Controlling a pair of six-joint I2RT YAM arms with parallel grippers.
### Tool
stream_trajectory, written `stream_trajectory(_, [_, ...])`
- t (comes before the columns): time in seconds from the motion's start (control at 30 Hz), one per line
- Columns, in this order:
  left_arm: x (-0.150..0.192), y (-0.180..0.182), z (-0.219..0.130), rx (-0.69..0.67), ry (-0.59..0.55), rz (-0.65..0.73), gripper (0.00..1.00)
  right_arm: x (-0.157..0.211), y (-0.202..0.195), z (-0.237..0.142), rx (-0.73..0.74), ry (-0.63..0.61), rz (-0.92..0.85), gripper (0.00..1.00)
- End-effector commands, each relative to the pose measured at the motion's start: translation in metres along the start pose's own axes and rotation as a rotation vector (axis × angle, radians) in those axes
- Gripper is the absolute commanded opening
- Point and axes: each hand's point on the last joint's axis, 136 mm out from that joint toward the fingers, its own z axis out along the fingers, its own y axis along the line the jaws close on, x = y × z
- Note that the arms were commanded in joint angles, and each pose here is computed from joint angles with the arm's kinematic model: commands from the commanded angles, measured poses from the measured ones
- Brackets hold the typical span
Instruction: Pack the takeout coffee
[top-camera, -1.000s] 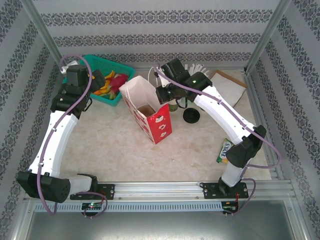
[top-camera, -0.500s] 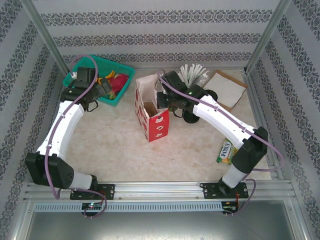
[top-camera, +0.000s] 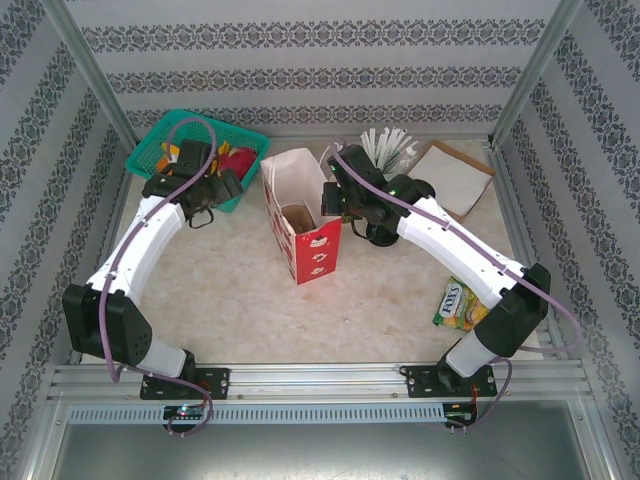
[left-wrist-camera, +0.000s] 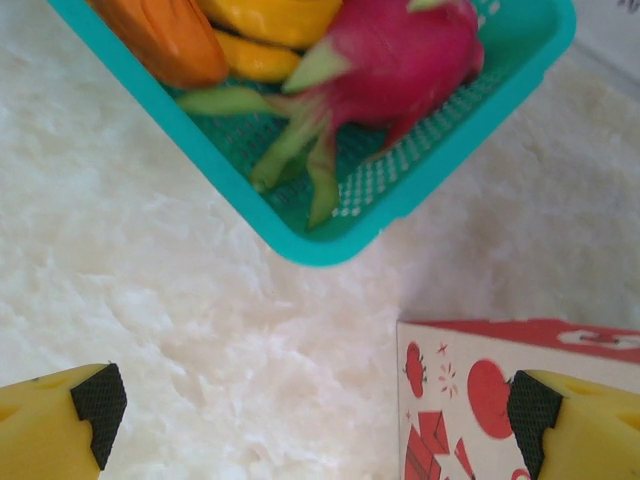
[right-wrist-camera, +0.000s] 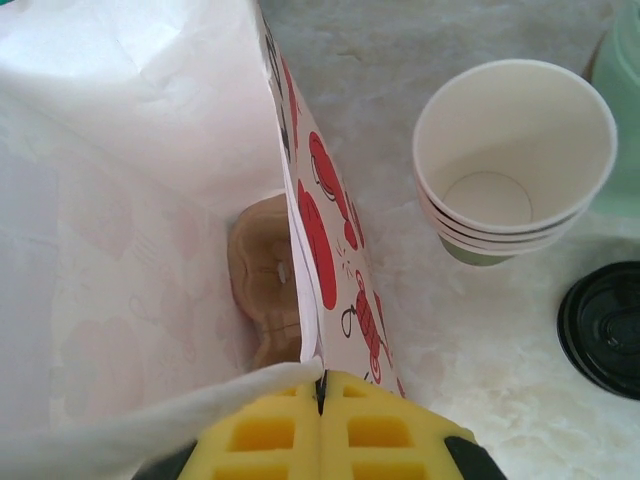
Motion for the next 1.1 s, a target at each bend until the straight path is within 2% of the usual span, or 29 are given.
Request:
stream_trajectory(0.0, [0.032,-0.002,0.02,-0.021,0.091,-0.025,1.0,0.009,-0.008,-0.006,0.055,-0.012,0.067,0.0])
stream_trajectory(0.2, [0.047,-0.025,0.05,0.018,0.151,-0.041,1.0,0.007,0.0,-0.007,0.035,-0.035,0.091,0.0])
stream_trajectory(0.33, [0.043,-0.048,0.063,0.092,0.176,-0.05,1.0,0.008,-0.001,-0.006,0.043,-0.033,0.104,0.0])
stream_trajectory(0.53, [0.036,-0.06,0.078,0.102,0.177,-0.046,1.0,0.01,0.003,-0.004,0.018,-0.026,0.114,0.0])
stream_trajectory(0.77, [0.036,-0.067,0.09,0.111,0.19,-0.052,1.0,0.007,0.005,-0.008,0.006,-0.035,0.097,0.13])
stream_trajectory(0.93, [0.039,-0.063,0.094,0.084,0.207,-0.036,1.0,0.008,0.005,-0.015,-0.029,-0.012,0.038,0.33])
stream_trajectory(1.07, [0.037,-0.062,0.092,0.08,0.2,-0.036,1.0,0.005,0.0,-0.026,-0.041,-0.019,-0.037,0.44])
